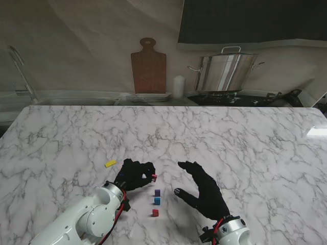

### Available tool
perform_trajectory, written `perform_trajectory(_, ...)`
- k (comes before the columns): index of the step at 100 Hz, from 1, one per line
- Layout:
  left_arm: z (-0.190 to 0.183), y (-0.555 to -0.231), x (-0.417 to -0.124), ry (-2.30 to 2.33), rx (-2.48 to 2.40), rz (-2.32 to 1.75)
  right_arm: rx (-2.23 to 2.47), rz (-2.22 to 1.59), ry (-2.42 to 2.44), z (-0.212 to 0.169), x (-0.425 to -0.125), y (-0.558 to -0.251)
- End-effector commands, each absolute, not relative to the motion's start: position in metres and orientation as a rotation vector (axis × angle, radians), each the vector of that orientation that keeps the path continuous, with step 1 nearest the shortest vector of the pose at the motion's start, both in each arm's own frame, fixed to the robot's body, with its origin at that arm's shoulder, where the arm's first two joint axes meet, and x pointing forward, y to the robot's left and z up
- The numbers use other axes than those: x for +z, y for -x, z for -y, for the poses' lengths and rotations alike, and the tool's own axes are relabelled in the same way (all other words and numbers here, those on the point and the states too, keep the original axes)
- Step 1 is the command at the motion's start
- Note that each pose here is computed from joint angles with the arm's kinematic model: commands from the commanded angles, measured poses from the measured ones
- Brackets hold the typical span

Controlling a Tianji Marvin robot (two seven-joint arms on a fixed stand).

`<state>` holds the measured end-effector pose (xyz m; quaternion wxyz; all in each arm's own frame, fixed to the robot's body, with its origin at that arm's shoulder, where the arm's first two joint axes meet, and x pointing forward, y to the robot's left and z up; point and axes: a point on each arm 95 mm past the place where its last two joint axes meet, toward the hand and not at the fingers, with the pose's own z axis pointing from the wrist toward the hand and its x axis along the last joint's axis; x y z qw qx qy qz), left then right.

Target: Arrange dominoes in a row

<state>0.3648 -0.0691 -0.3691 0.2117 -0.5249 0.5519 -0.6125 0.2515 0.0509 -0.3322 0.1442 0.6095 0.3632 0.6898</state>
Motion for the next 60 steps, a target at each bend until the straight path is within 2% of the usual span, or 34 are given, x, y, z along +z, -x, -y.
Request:
perform_trajectory(1,0.074,-0.363,-0.374,1.482,-1.692,-1.547,1.989,-1.042,-1.764,-0.051,-0.333,-0.250)
perform_trajectory(60,0.083,-0.368,-0.389,1.518,-1.692,-1.510,1.990,-1.032,-1.764,-0.050,-0.332,-0.249)
